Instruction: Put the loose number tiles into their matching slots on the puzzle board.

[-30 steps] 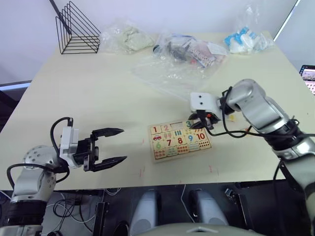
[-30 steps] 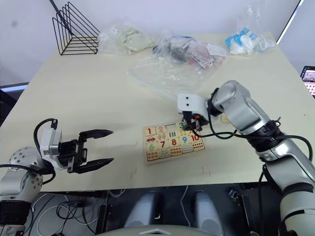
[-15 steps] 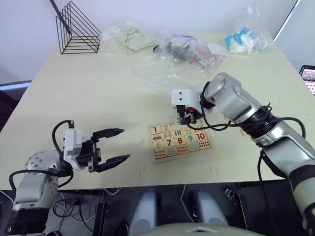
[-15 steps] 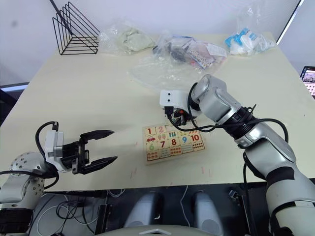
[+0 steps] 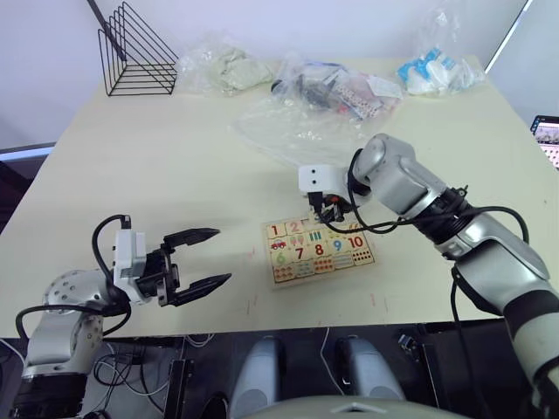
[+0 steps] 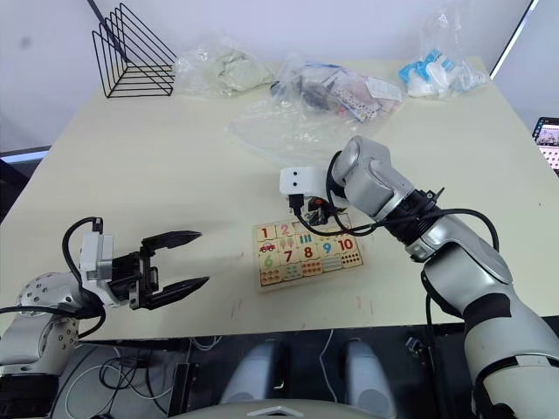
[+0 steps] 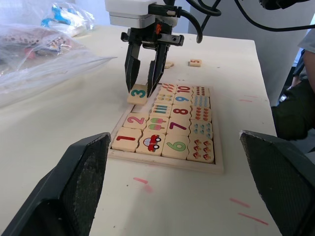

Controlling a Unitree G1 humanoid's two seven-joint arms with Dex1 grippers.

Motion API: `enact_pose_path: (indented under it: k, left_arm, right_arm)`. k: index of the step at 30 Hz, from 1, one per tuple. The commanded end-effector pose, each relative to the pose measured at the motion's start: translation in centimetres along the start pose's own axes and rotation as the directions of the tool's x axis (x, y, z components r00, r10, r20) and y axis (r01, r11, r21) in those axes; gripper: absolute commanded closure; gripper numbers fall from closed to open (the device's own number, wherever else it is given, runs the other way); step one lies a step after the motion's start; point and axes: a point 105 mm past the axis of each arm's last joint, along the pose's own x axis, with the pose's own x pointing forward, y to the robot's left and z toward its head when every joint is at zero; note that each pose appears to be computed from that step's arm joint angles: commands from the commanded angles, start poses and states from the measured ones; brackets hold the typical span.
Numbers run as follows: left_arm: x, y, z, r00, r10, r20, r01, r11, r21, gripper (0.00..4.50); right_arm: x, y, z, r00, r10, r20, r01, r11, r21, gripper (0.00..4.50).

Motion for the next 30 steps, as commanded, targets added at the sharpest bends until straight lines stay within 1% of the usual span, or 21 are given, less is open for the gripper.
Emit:
enact_pose_path:
  k: [1,16,19,30]
  left_arm:
    - [0.0,0.0,0.8,1.000,-0.004,0.006,0.003,0.999,0.043,0.00]
    - [0.3,0.0,0.7,1.000,0.002,0.020,-0.003,0.999,0.040,0.00]
    - [0.2,-0.1,0.5,1.000,-0.008,0.006,0.008,0.999,0.043,0.00]
    - [0.2,-0.2,0.5,1.000,-0.009,0.008,0.009,0.999,0.040,0.00]
  right_arm:
    - [-0.7,-0.1,1.1,1.000,-0.007,0.005,0.007,0.999,-0.047,3.65]
    - [0.1,0.4,1.2,1.000,-0.001,-0.007,0.001,0.999,-0.049,3.65]
    - [0.2,0.4,1.4,1.000,-0.001,-0.006,0.001,0.999,-0.049,3.65]
    - [0.7,0.8,1.4,1.000,0.006,-0.013,-0.007,0.998,-0.058,3.65]
